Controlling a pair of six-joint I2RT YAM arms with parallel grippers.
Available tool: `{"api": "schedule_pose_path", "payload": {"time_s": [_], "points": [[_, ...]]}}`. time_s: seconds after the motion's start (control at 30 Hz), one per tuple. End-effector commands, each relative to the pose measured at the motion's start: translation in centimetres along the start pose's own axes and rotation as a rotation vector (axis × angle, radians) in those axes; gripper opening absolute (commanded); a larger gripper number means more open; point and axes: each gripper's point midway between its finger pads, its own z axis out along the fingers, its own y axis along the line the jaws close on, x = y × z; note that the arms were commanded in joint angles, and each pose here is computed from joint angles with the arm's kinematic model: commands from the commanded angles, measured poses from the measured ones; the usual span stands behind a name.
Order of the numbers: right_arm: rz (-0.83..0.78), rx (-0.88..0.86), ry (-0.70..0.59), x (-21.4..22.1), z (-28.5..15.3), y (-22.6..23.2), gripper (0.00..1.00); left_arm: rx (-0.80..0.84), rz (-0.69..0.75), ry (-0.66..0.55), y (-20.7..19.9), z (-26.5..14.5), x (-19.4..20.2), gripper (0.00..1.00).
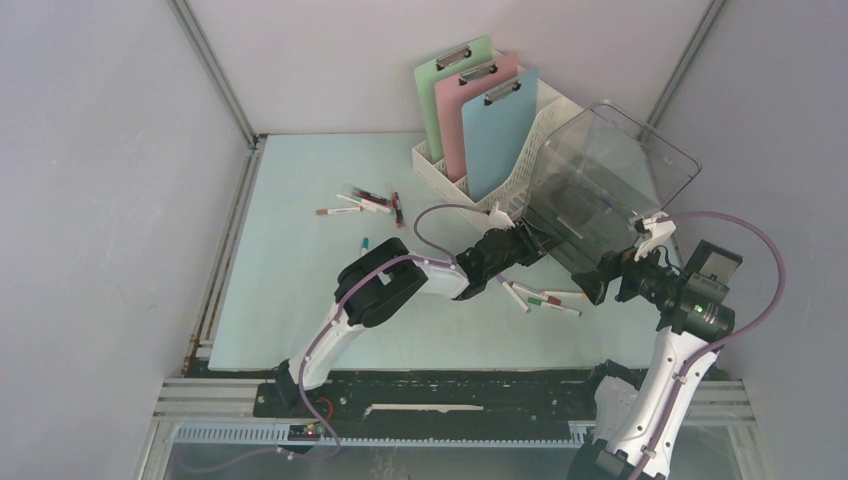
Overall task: Organize the desk
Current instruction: Open the drawer in the storage box.
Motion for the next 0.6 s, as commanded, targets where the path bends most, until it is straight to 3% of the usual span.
{"api": "schedule_pose_path", "payload": {"time_s": [0.0, 0.4, 0.57], "points": [[-0.009, -0.001, -0.006, -0.3, 0.2, -0.2, 1.00, 0.031, -0.017, -0.012, -1.3, 0.9, -0.3, 0.39], [-0.010, -0.005, -0.004, -0.2, 0.2, -0.1, 1.00, 0.057, -0.026, -0.016, -1.6, 1.3, -0.5, 0.38], [-0.016, -0.005, -0.005, -0.2, 0.1, 0.0, 1.00, 0.057, -0.064, -0.012, -0.7, 1.7, -0.6, 0.25]]}}
